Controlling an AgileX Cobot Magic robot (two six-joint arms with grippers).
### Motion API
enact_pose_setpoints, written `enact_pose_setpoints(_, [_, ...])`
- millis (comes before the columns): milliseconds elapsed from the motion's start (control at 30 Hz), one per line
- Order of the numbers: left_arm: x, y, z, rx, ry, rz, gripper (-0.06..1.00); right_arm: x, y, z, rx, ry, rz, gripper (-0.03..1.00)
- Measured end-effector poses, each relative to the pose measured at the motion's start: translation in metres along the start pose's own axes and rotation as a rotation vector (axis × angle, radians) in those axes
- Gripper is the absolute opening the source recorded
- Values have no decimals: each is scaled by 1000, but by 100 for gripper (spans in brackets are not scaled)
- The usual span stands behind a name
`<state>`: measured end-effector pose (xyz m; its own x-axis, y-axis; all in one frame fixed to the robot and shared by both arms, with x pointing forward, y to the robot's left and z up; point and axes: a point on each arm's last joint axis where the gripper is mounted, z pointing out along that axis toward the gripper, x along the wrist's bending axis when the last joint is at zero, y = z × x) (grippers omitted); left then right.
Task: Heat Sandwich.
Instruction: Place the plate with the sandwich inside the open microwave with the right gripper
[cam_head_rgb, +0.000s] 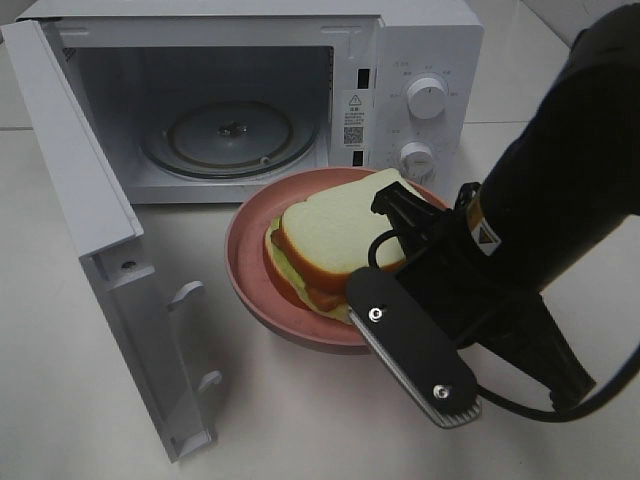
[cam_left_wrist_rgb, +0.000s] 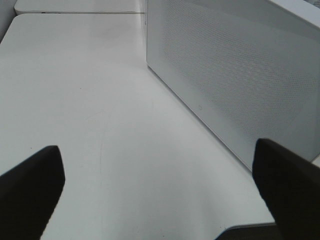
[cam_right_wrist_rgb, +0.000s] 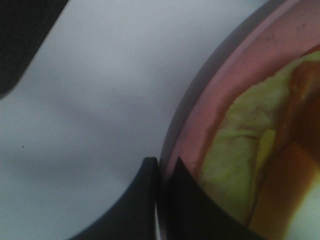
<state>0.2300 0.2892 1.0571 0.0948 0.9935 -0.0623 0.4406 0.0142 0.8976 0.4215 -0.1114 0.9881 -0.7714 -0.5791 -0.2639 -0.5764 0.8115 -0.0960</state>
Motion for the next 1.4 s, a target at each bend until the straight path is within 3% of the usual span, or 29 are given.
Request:
enact_pose_setpoints(633, [0,0,0,0,0,0,97,-64,15,28,3,2,6,3])
enact_pose_setpoints(1400, [0,0,0,0,0,0,97,-125,23,45,18,9,35,3])
